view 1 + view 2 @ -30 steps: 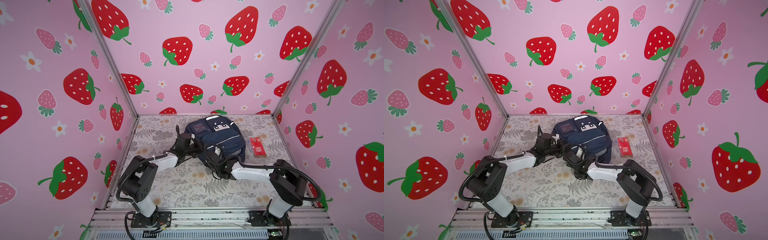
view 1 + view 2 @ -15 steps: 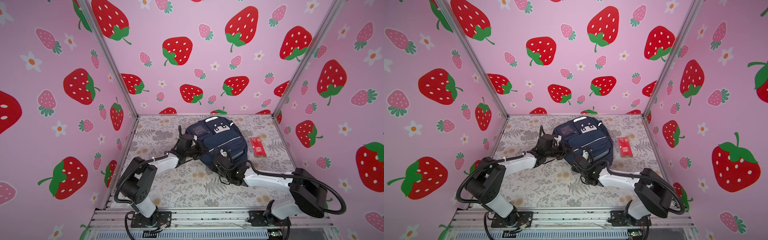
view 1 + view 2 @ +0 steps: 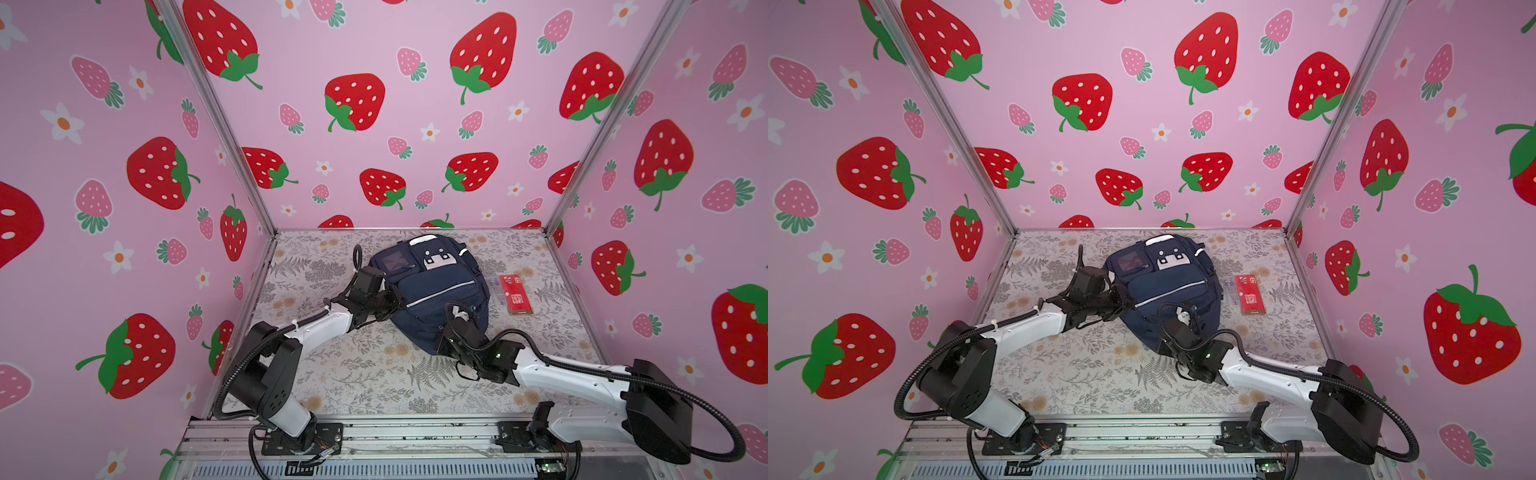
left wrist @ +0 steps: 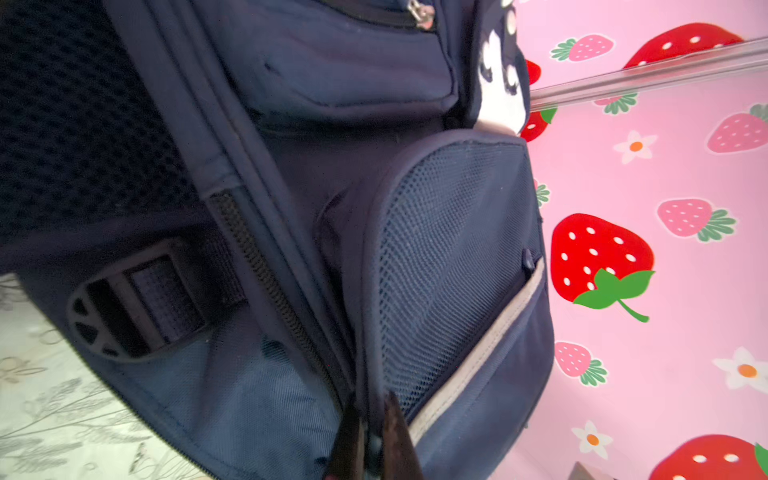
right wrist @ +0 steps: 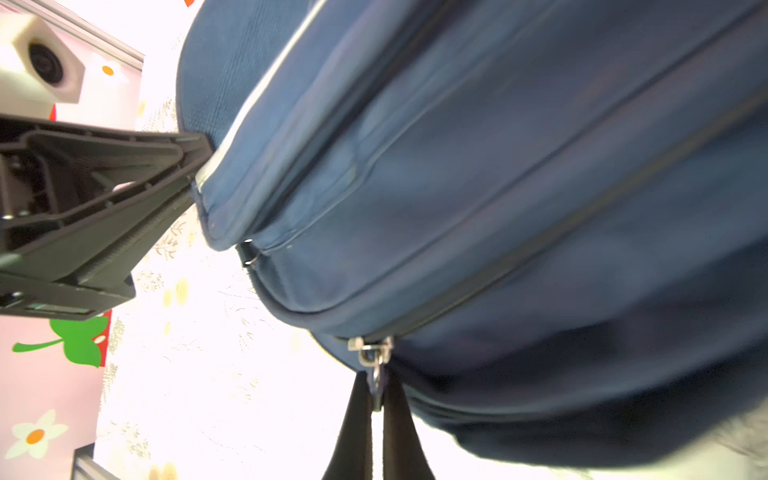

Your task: Pack the student bag

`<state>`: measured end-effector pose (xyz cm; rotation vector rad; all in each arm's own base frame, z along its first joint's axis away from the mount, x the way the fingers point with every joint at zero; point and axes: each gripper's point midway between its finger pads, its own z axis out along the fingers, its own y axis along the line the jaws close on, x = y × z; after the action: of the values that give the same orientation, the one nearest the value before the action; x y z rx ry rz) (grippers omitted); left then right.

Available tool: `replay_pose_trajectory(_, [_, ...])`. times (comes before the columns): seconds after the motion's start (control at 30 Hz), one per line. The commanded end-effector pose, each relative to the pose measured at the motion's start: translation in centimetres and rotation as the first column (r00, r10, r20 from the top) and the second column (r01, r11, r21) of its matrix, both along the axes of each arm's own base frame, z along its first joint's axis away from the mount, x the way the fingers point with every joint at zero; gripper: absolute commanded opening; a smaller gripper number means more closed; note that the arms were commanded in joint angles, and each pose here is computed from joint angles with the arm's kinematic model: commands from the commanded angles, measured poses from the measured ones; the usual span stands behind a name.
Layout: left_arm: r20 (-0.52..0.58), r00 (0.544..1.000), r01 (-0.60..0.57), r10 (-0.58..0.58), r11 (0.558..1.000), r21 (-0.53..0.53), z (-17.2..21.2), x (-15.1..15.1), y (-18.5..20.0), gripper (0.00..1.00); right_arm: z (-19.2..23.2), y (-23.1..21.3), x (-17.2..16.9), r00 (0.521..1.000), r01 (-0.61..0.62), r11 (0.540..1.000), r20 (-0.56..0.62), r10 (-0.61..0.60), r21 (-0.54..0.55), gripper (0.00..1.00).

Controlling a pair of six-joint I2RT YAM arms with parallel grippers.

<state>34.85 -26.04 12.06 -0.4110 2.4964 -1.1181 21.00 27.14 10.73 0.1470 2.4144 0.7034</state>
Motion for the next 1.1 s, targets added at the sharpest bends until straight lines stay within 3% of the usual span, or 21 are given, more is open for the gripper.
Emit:
replay_pose_trajectory(0.0, [0.058,0.991,-0.124,0.117,0.981,0.15,0.4,2.1,4.1,0.0,-1.5,-3.6,0.4,0.999,0.045,0.991,-0.004,-0.046,-0.124,0.0])
replay_pose_trajectory(0.1, [0.04,0.988,-0.153,0.147,0.964,0.22,0.2,2.1,6.4,0.0,-1.7,-4.8,1.3,0.999,0.047,0.988,0.002,-0.047,-0.148,0.0])
replay_pose_trajectory(0.2, [0.019,0.981,-0.193,0.195,0.943,0.27,0.2,2.3,9.2,0.0,-1.6,-4.3,1.9,0.999,-0.03,0.984,0.009,0.032,-0.175,0.0])
replay_pose_trajectory(0.33, [0.028,0.965,-0.255,0.261,0.906,0.339,0.8,3.3,13.2,0.0,-1.5,-0.5,1.7,0.963,-0.262,0.946,0.009,0.269,-0.193,0.0])
replay_pose_trajectory(0.4, [0.014,0.965,-0.252,0.261,0.915,0.316,1.1,3.6,13.8,0.02,-1.2,1.5,1.1,0.934,-0.351,0.921,0.012,0.358,-0.172,0.0])
replay_pose_trajectory(0.47, [-0.004,0.972,-0.224,0.236,0.928,0.298,1.5,3.0,13.4,0.3,-0.7,3.3,0.4,0.904,-0.419,0.896,0.025,0.427,-0.146,0.0])
replay_pose_trajectory(0.63, [-0.049,0.976,-0.197,0.213,0.953,0.23,1.7,-1.3,12.2,0.62,1.3,6.5,-1.6,0.838,-0.536,0.843,0.099,0.537,-0.039,0.0])
replay_pose_trajectory(0.87, [-0.109,0.98,-0.156,0.164,0.985,0.073,1.3,-7.9,7.5,0.68,1.3,6.8,-2.5,0.824,-0.56,0.829,0.095,0.558,-0.009,0.0])
replay_pose_trajectory(1.07, [-0.191,0.967,-0.189,0.167,0.977,-0.104,0.2,-8.9,3.5,0.69,2.0,6.9,-2.8,0.834,-0.547,0.837,0.092,0.544,0.013,0.0])
